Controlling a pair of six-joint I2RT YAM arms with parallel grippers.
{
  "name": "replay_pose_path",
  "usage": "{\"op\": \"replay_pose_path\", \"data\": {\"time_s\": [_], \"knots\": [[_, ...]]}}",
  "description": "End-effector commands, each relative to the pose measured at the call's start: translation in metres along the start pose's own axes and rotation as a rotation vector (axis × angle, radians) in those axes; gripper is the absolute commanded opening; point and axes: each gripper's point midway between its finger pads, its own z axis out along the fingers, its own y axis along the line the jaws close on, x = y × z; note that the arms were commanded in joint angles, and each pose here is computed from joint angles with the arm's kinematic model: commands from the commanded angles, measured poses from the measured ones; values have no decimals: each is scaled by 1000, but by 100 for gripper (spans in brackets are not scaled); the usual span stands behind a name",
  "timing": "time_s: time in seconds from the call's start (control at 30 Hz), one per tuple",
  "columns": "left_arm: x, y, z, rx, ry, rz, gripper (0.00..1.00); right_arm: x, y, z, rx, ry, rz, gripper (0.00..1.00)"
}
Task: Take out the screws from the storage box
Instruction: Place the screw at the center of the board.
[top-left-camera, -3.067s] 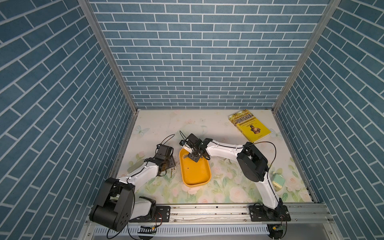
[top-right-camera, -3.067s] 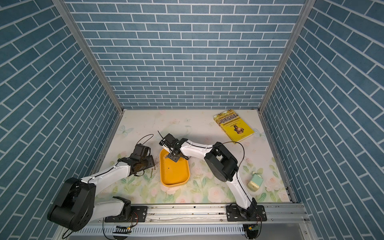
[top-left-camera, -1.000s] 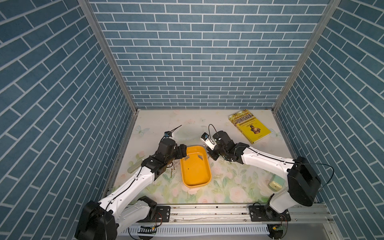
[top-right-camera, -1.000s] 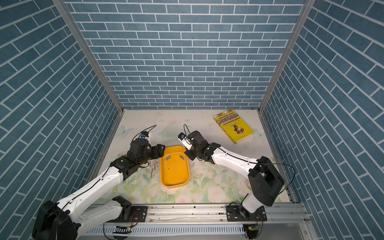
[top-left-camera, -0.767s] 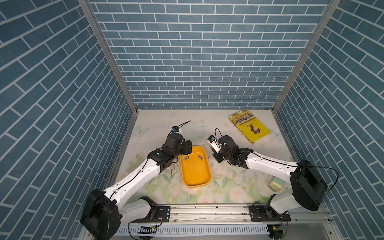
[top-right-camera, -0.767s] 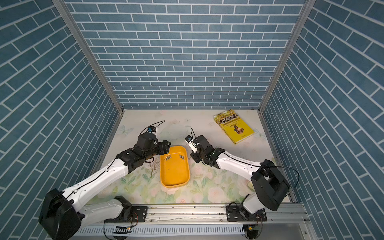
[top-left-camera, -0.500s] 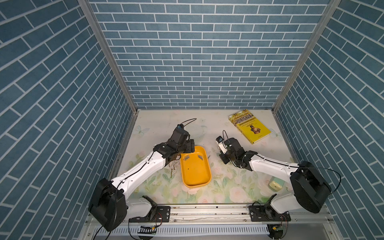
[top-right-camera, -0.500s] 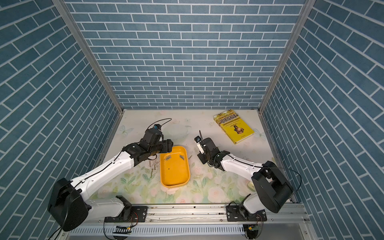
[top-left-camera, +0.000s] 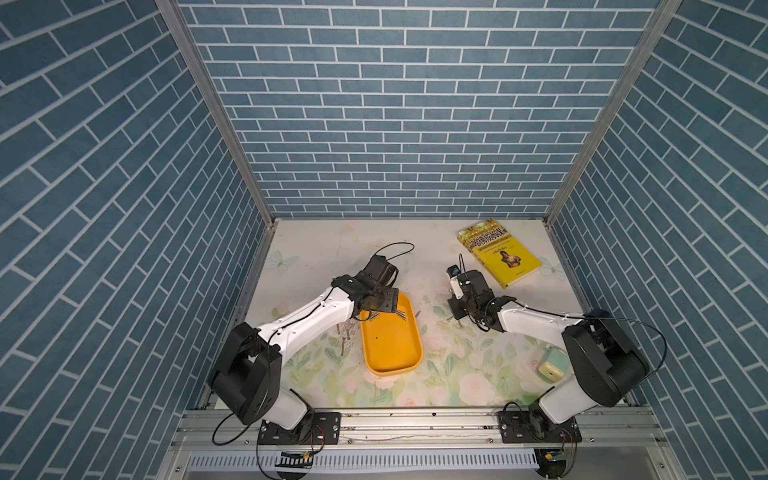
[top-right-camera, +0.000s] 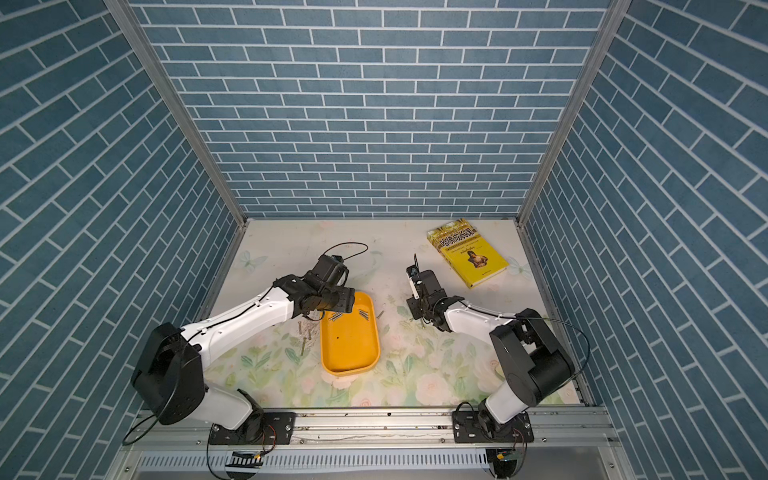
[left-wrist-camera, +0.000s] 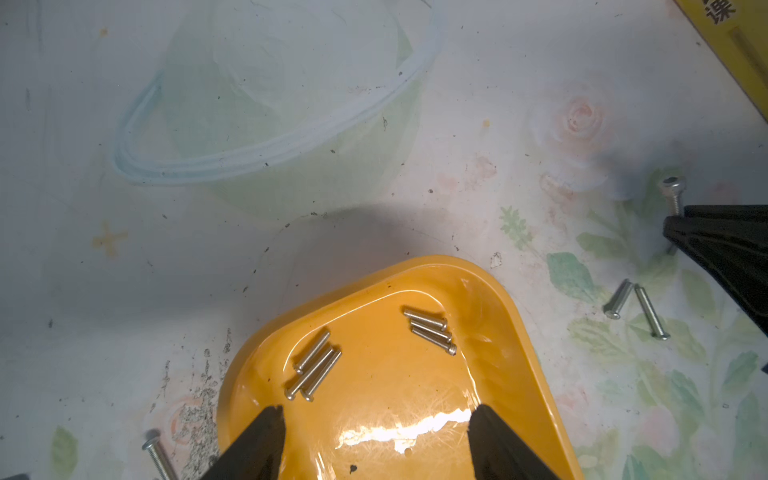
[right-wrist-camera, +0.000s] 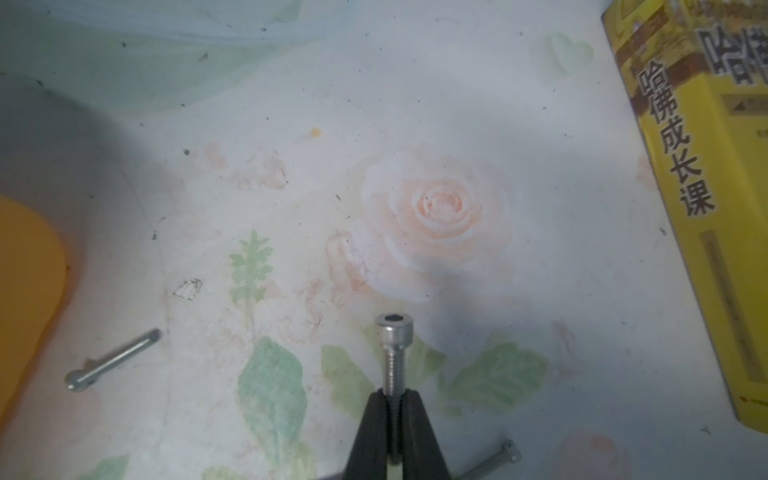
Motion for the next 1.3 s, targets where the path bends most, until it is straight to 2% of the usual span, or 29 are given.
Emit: {"op": "replay_pose_path", "data": {"time_s": [0.0, 0.43, 0.7, 0.9, 1.0, 1.1, 1.27], "knots": [[2, -2, -3, -17, 21, 37, 75, -5, -1, 6, 7, -2, 38, 0], [24, 2, 12, -77, 101, 75, 75, 20, -7, 25, 28, 94, 77, 0], [29, -6, 21, -91, 138, 105, 74, 16, -6, 22, 22, 75, 78, 2], [33, 0, 33, -143, 162, 104, 71, 7, -6, 13, 11, 21, 81, 10], [36, -1, 41, -141, 177, 106, 68, 1, -6, 3, 3, -23, 86, 22], [40, -1, 50, -150, 195, 115, 66, -5, -8, -10, 2, -80, 94, 30], [45, 6, 61, -197, 215, 128, 64, -16, -12, -30, 6, -168, 103, 35]]}}
